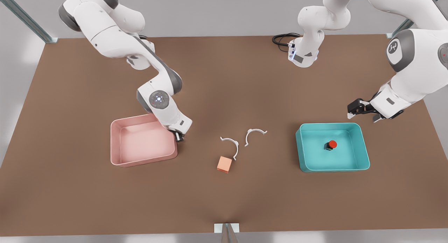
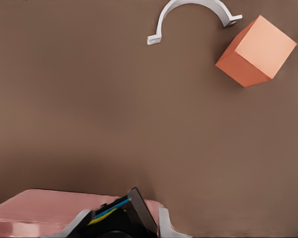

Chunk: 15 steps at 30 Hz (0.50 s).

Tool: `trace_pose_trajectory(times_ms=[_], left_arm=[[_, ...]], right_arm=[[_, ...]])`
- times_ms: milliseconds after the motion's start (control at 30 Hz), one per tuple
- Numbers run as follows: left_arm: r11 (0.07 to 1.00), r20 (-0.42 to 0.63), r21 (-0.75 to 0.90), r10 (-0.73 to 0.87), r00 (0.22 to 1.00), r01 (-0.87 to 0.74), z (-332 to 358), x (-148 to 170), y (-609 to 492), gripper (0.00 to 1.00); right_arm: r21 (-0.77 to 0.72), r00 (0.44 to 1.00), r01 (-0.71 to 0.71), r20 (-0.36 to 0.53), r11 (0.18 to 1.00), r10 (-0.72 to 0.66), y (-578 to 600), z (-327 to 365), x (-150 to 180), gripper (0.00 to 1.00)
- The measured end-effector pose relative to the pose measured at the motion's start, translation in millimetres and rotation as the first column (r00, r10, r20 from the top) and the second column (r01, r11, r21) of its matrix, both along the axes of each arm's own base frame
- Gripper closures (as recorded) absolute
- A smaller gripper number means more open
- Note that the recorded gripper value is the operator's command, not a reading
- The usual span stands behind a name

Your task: Place the red button in the blue storage box with the left arm, and place the yellow button in the pink storage box with the right arm

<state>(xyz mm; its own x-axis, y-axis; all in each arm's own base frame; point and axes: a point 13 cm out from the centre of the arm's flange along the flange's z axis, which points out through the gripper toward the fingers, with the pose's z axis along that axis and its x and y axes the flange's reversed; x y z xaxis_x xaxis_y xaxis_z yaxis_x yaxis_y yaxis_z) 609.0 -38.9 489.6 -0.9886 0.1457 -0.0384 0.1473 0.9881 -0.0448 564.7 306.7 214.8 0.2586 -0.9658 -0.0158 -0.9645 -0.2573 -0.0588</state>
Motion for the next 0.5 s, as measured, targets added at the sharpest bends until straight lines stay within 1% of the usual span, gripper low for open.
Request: trace_pose_trajectory(times_ms=[100, 200, 233, 267, 300, 333, 500], left_arm=[[1.000, -0.003, 0.000, 0.005, 1.000, -0.005, -0.5, -0.4, -1.5, 0.00], [1.000, -0.008, 0.001, 0.004, 1.000, -0.004, -3.1, -0.4, -6.8, 0.00], [1.000, -0.010, 0.001, 0.000, 1.000, 0.000, -3.8, -0.6, -10.3, 0.00], [1.000, -0.011, 0.001, -0.002, 1.000, 0.002, -4.2, -0.7, -12.9, 0.00], [1.000, -0.011, 0.001, -0.004, 1.000, 0.004, -4.4, -1.0, -15.5, 0.00], [1.000, -0.012, 0.000, -0.007, 1.000, 0.007, -4.5, -1.3, -18.5, 0.00], [1.000, -0.015, 0.000, 0.001, 1.000, -0.001, -4.8, -2.4, -20.8, 0.00]], right_arm=[[0.006, 0.987, 0.152, -0.061, 0.988, -0.152, -51.0, 12.6, 2.9, 0.68], [-0.031, 0.960, 0.242, -0.140, 0.970, -0.243, -82.5, -1.8, -17.6, 0.66], [-0.045, 0.951, 0.261, -0.161, 0.964, -0.265, -88.7, -7.5, -25.2, 0.58], [-0.060, 0.943, 0.277, -0.177, 0.959, -0.283, -93.6, -13.7, -32.8, 0.36], [-0.073, 0.935, 0.292, -0.187, 0.954, -0.301, -97.5, -18.8, -38.4, 0.11], [-0.082, 0.929, 0.305, -0.193, 0.949, -0.316, -100.0, -22.6, -42.2, 0.00], [-0.097, 0.902, 0.375, -0.192, 0.922, -0.387, -108.1, -25.8, -42.2, 0.00]])
